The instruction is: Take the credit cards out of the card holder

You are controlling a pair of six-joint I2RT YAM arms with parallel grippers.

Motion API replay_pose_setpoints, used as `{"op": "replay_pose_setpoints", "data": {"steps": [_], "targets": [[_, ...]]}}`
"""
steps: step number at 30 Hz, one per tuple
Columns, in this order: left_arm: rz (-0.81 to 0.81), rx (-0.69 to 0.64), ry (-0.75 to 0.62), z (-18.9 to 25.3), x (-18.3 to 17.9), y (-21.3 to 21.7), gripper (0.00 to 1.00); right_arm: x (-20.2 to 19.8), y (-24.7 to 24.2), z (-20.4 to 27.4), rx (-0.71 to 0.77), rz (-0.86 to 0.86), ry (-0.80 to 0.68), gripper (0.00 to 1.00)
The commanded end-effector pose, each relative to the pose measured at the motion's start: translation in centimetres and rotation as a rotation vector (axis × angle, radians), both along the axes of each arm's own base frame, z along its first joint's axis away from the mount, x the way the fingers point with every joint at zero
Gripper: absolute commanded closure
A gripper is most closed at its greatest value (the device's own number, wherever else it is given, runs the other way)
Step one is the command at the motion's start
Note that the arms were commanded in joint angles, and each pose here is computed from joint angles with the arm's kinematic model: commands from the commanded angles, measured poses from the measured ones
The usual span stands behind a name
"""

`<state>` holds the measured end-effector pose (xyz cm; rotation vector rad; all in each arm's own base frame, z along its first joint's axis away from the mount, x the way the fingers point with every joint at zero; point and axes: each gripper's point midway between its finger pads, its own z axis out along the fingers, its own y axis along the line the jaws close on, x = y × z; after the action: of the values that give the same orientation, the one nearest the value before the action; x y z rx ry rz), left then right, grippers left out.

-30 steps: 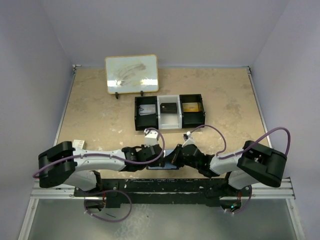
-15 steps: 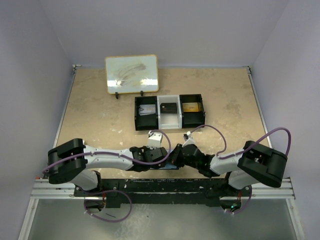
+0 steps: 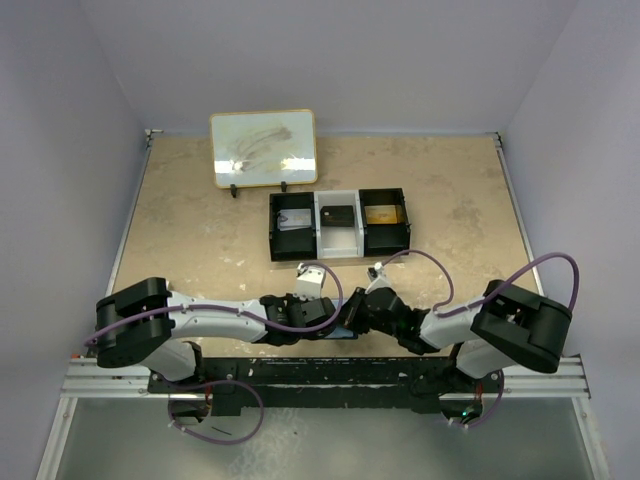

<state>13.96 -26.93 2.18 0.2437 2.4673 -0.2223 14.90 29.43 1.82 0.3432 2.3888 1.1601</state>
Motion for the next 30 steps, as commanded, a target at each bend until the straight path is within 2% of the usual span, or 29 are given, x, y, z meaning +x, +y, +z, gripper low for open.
{"op": "replay_pose_setpoints", "data": {"steps": [1, 3, 9, 16, 18, 22, 30], "targets": [[0.008, 0.021, -0.006, 0.1, 0.0, 0.3, 1.0, 0.1, -0.9, -0.6, -0.016, -0.023, 0.003, 0.97], [0.008, 0.024, -0.008, 0.1, 0.0, 0.3, 1.0, 0.1, -1.2, -0.7, -0.021, -0.032, 0.005, 1.0], [0.026, 0.013, -0.045, 1.1, 0.3, 0.2, 1.0, 0.1, -1.6, -0.8, -0.039, -0.037, -0.004, 1.0], [0.035, -0.061, -0.088, 3.4, 1.0, -0.9, 1.0, 0.1, -2.1, -1.2, -0.056, -0.044, -0.001, 1.0], [0.028, -0.128, -0.103, 4.4, 1.2, -1.9, 0.95, 0.1, -2.1, -1.2, -0.065, -0.044, -0.001, 1.0], [0.026, -0.201, -0.15, 6.0, 1.9, -3.4, 0.8, 0.1, -2.1, -1.3, -0.073, -0.039, 0.002, 1.0], [0.142, -0.168, -0.155, 3.8, 2.6, -2.1, 0.8, 0.1, -2.0, -1.4, -0.074, -0.03, -0.002, 1.0]]}}
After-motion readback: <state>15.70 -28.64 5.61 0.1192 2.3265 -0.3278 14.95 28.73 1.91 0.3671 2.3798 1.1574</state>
